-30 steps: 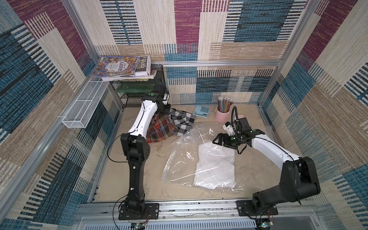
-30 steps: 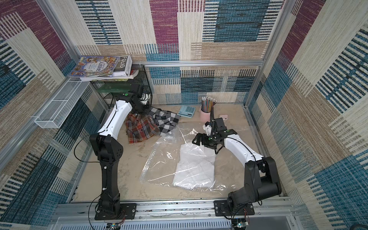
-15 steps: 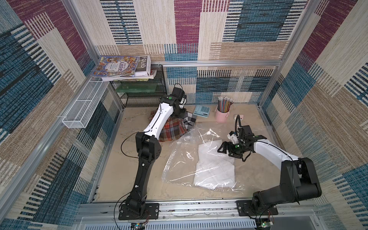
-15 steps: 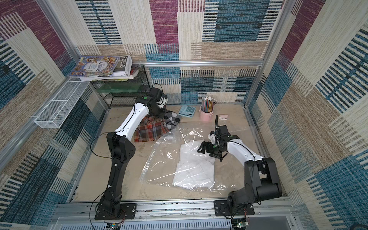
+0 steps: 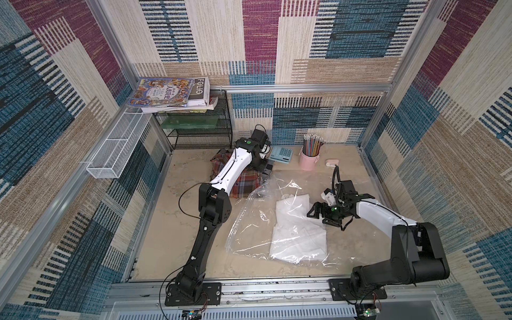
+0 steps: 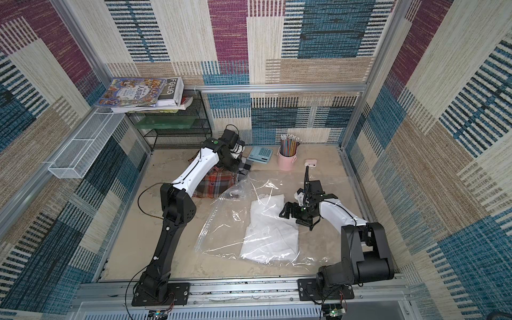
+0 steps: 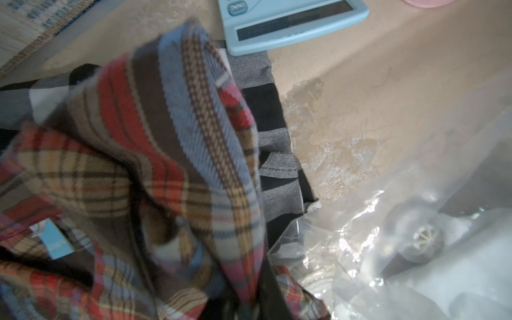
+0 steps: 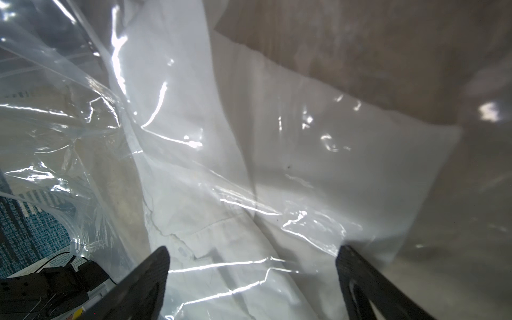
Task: Take the shirt out of the vacuum bag
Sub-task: Place the shirt at the center of the board.
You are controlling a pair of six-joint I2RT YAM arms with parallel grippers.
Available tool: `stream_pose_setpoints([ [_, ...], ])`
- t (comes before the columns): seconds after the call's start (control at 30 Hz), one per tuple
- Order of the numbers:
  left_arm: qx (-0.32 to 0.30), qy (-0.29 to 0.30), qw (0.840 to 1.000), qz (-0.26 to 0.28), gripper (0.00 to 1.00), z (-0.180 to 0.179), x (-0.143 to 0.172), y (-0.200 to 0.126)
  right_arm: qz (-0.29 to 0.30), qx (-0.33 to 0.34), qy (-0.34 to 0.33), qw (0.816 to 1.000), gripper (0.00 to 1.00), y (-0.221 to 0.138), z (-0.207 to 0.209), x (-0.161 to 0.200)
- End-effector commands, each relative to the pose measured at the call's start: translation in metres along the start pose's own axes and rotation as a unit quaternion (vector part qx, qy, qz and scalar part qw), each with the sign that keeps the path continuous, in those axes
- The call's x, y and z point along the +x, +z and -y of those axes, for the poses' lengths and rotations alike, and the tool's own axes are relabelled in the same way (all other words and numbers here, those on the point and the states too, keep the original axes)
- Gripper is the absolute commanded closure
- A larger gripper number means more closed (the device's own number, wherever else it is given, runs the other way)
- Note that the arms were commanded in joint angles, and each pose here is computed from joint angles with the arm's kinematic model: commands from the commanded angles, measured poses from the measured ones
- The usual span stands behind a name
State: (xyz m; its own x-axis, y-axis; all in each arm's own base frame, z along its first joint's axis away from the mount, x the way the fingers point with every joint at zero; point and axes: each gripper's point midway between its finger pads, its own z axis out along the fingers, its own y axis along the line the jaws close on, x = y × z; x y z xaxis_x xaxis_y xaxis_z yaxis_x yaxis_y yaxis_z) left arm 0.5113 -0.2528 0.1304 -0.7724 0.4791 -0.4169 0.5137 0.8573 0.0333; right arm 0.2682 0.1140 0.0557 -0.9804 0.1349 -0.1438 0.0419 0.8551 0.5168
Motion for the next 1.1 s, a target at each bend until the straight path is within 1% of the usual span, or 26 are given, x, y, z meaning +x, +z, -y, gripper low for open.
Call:
stream_pose_setpoints([
  [0.0, 0.005, -0.016, 1.0, 0.014, 0.62, 0.0, -0.006, -0.007, -0.003, 0.002, -0.003, 1.0, 0.04, 0.0, 0.002, 0.002],
  [0.03, 0.004, -0.023, 1.0, 0.019, 0.47, 0.0, -0.008, -0.014, -0.001, 0.002, -0.002, 1.0, 0.04, 0.0, 0.002, 0.002],
  [0.1, 0.003, -0.043, 0.998, 0.038, 0.25, -0.002, -0.014, -0.034, 0.001, 0.003, 0.0, 1.0, 0.04, -0.001, 0.003, 0.002],
  [0.13, 0.004, -0.054, 0.997, 0.052, 0.03, -0.005, -0.019, -0.048, 0.003, 0.003, 0.001, 1.0, 0.04, -0.001, 0.003, 0.002],
  [0.17, 0.004, -0.064, 0.996, 0.064, 0.01, -0.007, -0.023, -0.062, 0.004, 0.003, 0.002, 1.0, 0.04, -0.001, 0.003, 0.001],
  [0.27, 0.02, -0.105, 0.989, 0.105, 0.01, -0.014, -0.032, -0.107, 0.012, 0.0, 0.002, 1.0, 0.04, -0.004, 0.0, -0.002],
  [0.33, 0.035, -0.134, 0.983, 0.123, 0.01, -0.017, -0.029, -0.138, 0.018, -0.002, 0.001, 1.0, 0.04, -0.008, -0.003, -0.006],
  [0.4, 0.051, -0.173, 0.976, 0.12, 0.01, -0.022, -0.014, -0.157, 0.027, -0.006, -0.004, 1.0, 0.04, -0.014, -0.011, -0.011],
  [0.47, 0.067, -0.217, 0.969, 0.099, 0.01, -0.026, 0.011, -0.163, 0.041, -0.015, -0.025, 0.999, 0.04, -0.021, -0.027, -0.018],
  [0.57, 0.078, -0.27, 0.958, 0.058, 0.03, -0.029, 0.063, -0.155, 0.046, -0.029, -0.055, 0.997, 0.04, -0.028, -0.059, -0.023],
  [0.63, 0.071, -0.296, 0.952, 0.031, 0.09, -0.031, 0.104, -0.144, 0.049, -0.034, -0.073, 0.996, 0.04, -0.031, -0.08, -0.026],
  [0.67, 0.074, -0.314, 0.946, 0.018, 0.13, -0.031, 0.124, -0.137, 0.051, -0.04, -0.079, 0.995, 0.04, -0.032, -0.091, -0.027],
  [0.73, 0.098, -0.343, 0.934, -0.002, 0.25, -0.024, 0.157, -0.122, 0.055, -0.057, -0.091, 0.993, 0.04, -0.033, -0.114, -0.027],
  [0.83, 0.128, -0.351, 0.927, -0.023, 0.39, -0.008, 0.183, -0.108, 0.053, -0.077, -0.114, 0.989, 0.04, -0.031, -0.149, -0.027],
  [0.97, 0.191, -0.361, 0.912, -0.048, 0.56, 0.02, 0.202, -0.087, 0.04, -0.089, -0.143, 0.985, 0.04, -0.021, -0.198, -0.024],
  [1.0, 0.2, -0.359, 0.91, -0.058, 0.57, 0.027, 0.207, -0.082, 0.035, -0.091, -0.151, 0.984, 0.04, -0.018, -0.211, -0.023],
  [1.07, 0.216, -0.348, 0.91, -0.065, 0.56, 0.043, 0.212, -0.078, 0.026, -0.085, -0.171, 0.981, 0.04, -0.012, -0.235, -0.02],
])
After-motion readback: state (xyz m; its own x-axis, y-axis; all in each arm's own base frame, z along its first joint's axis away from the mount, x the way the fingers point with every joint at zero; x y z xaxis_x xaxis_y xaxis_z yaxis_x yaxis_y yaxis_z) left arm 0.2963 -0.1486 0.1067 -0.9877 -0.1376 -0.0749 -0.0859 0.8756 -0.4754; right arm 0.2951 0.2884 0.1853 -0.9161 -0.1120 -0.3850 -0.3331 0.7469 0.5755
